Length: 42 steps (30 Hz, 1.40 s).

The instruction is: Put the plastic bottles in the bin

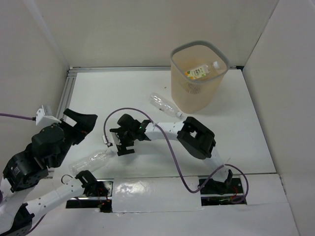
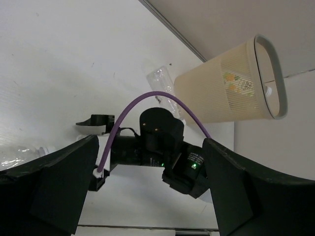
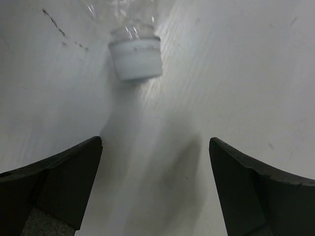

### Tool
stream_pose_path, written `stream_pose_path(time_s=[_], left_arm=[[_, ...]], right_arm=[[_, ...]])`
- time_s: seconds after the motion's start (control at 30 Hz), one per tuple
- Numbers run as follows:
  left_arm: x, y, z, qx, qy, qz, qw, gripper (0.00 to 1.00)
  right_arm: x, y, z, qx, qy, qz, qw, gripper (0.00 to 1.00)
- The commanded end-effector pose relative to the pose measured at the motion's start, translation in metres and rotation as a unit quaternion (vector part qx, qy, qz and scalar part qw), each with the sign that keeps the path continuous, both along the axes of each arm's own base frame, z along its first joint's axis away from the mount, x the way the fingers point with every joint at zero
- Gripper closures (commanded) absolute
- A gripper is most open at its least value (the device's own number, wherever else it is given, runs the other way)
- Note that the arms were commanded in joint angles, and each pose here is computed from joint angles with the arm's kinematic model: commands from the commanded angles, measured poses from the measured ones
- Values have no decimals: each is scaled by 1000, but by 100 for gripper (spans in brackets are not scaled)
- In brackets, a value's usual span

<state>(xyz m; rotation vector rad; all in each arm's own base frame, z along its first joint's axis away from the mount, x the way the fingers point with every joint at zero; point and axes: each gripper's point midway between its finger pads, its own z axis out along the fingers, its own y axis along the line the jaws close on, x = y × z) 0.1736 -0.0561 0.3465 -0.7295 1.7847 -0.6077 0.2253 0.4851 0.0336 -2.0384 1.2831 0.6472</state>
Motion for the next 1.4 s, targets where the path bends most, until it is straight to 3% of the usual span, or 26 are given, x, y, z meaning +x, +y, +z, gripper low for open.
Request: stream_pose_path(time_s=[0.0,0.37,0.73,0.93,1.1,1.3,1.37], left_arm=[[1,6,8,-4,-22,10,1000,1],[-4,3,-11,-26,-2,7,1000,1],[-6,2,-15,-42,1,8,999,1],[-3,-2,-22,-34,12,4,999,1],[-3,-2,-22,-34,12,4,999,1],[-2,-6,-22,-33,10,-2,999,1],[0,-7,-18,-34,1,-4,999,1]], right_arm=[[-19,22,7,8,9,21,1000,4],[-36,43,-2,2,15,46,999,2],[-77,46,2,0,21,87,996,10],[-70,54,2,3,20,70,997,16],[-63,65,11,8,20,53,998,36],[-63,63,20,12,25,40,999,54],[-58,57,31,11,22,32,999,68]])
